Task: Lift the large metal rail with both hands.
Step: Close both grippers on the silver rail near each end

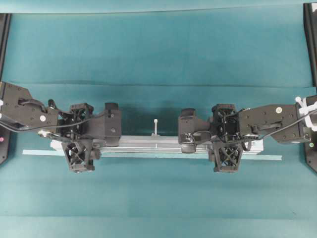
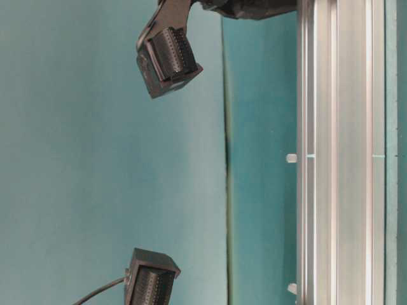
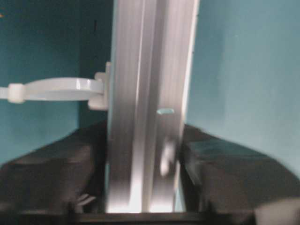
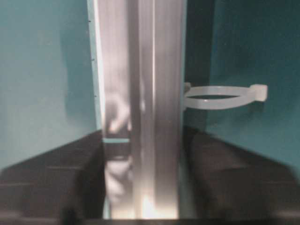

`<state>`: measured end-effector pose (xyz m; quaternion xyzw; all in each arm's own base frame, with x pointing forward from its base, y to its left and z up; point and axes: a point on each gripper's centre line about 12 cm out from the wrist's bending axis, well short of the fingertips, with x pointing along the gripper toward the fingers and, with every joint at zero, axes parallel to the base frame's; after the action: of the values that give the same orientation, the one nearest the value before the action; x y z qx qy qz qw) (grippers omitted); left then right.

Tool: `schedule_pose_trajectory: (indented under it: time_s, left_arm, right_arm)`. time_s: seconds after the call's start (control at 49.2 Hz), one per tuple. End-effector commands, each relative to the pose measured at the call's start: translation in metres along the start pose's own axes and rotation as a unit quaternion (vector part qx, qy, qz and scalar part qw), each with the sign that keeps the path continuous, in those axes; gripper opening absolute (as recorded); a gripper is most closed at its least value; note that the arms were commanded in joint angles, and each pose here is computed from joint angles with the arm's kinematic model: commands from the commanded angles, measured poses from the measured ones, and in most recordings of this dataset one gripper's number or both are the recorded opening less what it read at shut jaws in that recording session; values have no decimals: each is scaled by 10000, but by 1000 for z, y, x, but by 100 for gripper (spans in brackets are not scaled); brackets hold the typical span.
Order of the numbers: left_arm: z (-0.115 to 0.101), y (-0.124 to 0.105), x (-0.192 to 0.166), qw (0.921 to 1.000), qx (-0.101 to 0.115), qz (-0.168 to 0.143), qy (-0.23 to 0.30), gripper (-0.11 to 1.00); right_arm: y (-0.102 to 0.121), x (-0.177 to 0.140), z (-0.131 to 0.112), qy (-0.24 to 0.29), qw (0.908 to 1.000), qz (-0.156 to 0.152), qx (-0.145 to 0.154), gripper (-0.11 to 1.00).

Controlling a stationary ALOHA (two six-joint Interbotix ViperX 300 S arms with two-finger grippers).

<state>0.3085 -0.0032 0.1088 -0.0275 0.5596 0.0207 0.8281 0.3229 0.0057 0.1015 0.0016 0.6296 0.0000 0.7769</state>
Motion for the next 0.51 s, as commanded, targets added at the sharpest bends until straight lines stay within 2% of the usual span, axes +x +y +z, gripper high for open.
schedule_pose_trajectory:
  time_s: [0.0,0.488]
  left_arm:
    - [7,-2,-4,9999,43,-16,-130,38]
    - [8,-3,-4,9999,-4,-27,-137,36]
  right_arm:
    - [-2,2,2,-23,10000,-10,47,39]
    - [-2,2,3,-54,10000,-7,60,39]
